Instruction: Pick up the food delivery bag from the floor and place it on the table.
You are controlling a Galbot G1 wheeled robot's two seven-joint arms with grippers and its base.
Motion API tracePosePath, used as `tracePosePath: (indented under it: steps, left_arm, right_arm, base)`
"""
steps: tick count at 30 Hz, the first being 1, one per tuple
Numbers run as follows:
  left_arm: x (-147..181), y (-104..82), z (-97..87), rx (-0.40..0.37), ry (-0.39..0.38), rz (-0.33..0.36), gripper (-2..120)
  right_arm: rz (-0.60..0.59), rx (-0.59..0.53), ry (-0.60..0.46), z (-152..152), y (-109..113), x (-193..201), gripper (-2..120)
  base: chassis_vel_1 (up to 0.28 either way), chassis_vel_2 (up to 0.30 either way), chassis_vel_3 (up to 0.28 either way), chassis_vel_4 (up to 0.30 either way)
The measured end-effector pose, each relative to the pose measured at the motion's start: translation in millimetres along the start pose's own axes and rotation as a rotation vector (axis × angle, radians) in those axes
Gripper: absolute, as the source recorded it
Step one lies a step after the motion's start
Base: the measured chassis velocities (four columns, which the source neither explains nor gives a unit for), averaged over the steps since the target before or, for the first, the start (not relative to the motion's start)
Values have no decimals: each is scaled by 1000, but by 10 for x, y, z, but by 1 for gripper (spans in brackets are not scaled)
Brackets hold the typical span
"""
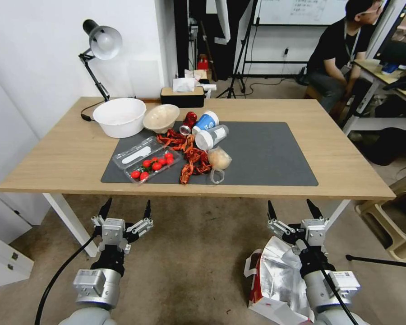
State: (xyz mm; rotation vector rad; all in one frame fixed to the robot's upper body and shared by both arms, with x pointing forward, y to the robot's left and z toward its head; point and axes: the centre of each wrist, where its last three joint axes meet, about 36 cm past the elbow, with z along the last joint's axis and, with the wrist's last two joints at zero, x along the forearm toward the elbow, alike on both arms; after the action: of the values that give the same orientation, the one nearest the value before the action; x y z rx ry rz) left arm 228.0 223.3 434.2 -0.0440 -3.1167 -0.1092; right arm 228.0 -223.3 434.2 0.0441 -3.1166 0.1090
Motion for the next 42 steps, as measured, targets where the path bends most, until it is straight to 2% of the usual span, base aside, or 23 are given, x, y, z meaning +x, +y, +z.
tracePosePath:
  steps: [19, 21, 23, 25, 27, 29, 30, 32, 34, 37, 42]
  left_arm:
    - [1, -10, -25, 14, 10, -5, 100]
    - [11, -58, -163, 82, 58, -26, 100]
    - [14, -68, -189, 95, 70, -30, 100]
    - [40, -124, -349, 166, 138, -42, 100]
    - [46, -133, -376, 177, 151, -43, 100]
    - [78, -179, -516, 230, 222, -42, 100]
    - [78, -179, -516, 230, 222, -42, 100]
    - [102, -208, -609, 261, 269, -37, 100]
    - [138, -253, -697, 297, 363, -25, 100]
    - [156, -279, -702, 323, 394, -24, 100]
    - [162, -286, -701, 334, 396, -30, 100]
  right_arm:
    - [-8, -6, 22, -24, 24, 31, 100]
    - [-40, -21, 96, -134, 116, 137, 100]
    - [-49, -26, 118, -169, 141, 167, 100]
    - [-92, -54, 214, -338, 250, 302, 100]
    - [-97, -59, 220, -363, 258, 315, 100]
    - [-100, -66, 220, -402, 266, 329, 100]
    - [-100, -66, 220, -402, 266, 329, 100]
    - [-98, -67, 219, -405, 268, 329, 100]
    - [-96, -68, 214, -406, 270, 326, 100]
    - [-94, -68, 212, -408, 271, 324, 100]
    - [-89, -65, 206, -410, 272, 321, 100]
  base:
    - [0, 0, 0, 0]
    - [0, 0, 0, 0]
    - [0, 0, 0, 0]
    - [0, 0, 0, 0]
    - [0, 0, 0, 0]
    - [0, 0, 0, 0]
    - [0, 0, 0, 0]
    - [0, 0, 0, 0]
    - [0, 0, 0, 0]
    - [0, 0, 0, 0]
    - [0, 0, 0, 0]
